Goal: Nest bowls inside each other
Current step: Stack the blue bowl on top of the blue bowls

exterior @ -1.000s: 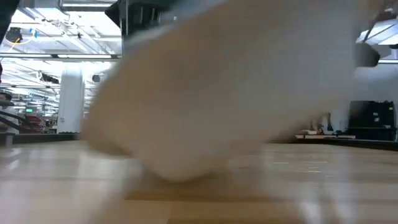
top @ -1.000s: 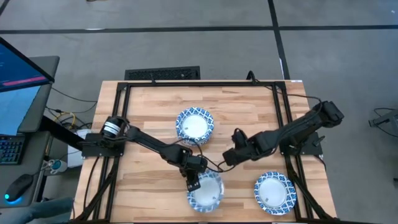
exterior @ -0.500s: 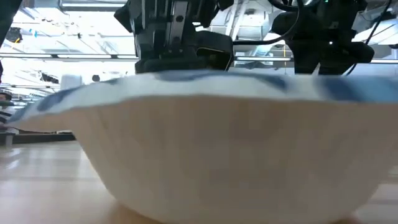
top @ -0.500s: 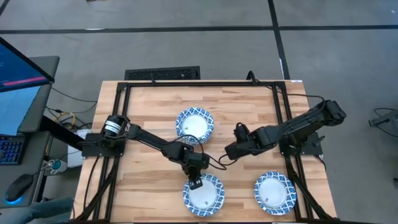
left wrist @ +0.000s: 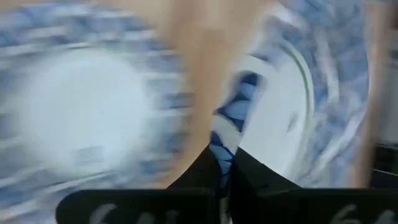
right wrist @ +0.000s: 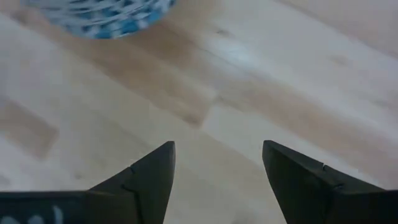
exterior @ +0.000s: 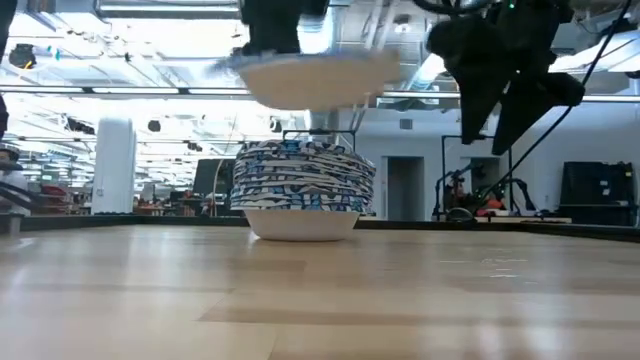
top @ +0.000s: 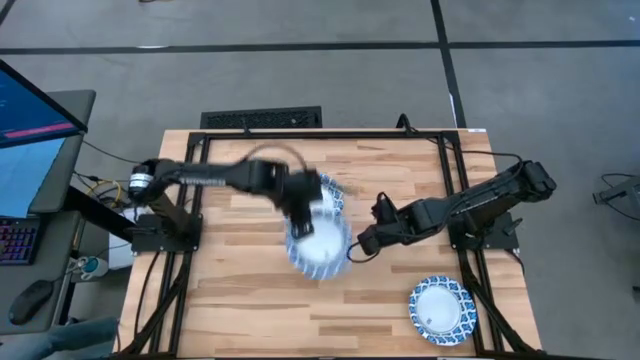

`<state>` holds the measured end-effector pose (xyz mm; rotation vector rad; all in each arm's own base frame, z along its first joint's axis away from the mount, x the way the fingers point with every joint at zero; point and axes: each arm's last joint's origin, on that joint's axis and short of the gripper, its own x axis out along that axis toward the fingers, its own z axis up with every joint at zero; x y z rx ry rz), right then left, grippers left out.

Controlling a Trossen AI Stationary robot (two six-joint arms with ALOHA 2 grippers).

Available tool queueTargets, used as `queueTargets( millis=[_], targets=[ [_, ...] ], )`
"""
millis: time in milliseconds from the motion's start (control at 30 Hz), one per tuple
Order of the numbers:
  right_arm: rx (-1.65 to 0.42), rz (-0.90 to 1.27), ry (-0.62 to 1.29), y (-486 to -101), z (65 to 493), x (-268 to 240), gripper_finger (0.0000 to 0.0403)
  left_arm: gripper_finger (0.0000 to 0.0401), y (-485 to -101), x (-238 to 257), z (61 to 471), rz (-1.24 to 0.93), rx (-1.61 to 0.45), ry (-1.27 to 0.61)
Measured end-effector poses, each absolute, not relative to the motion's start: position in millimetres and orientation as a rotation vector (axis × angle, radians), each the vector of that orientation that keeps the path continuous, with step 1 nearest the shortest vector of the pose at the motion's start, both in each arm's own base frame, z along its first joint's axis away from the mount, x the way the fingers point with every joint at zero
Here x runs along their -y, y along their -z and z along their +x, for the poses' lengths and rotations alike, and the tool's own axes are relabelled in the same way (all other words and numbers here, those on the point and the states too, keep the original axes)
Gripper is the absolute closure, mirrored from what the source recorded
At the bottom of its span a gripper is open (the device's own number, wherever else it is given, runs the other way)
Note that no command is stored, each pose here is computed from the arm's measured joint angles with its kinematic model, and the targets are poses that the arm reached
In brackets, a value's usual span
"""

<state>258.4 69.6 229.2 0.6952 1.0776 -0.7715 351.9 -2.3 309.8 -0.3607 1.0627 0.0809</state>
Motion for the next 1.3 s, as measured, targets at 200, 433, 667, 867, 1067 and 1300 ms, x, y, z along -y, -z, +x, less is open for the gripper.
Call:
queueTargets(
  millis=[200,433,667,867,1067,1300],
  targets=[
    [-0.993,0.816,0.738,-231.2,257.5,-96.8,0.0137,0.0401,-311.8,-102.5,336.2,-0.58,-1.014,-0.255],
    [-1.008,0.863,0.826,-224.1,242.2,-122.0,0.0137,0.0401,-309.6,-171.5,304.8,-0.733,-0.982,-0.292],
    [-1.169,0.662,1.069,-233.0,206.6,-113.3,0.0137,0.0401,-276.0,-165.0,309.8,-0.738,-1.146,-0.194],
    [-1.362,0.536,1.113,-249.4,193.0,-110.5,0.0137,0.0401,-242.8,-156.9,334.7,-0.711,-1.228,-0.143],
    [-1.292,0.624,1.118,-256.3,187.3,-129.4,0.0137,0.0401,-220.9,-156.4,344.8,-0.701,-1.283,-0.139],
    [-1.275,0.653,1.11,-256.3,168.4,-153.6,0.0137,0.0379,-239.1,-157.3,345.9,-0.574,-1.183,-0.182]
  ],
)
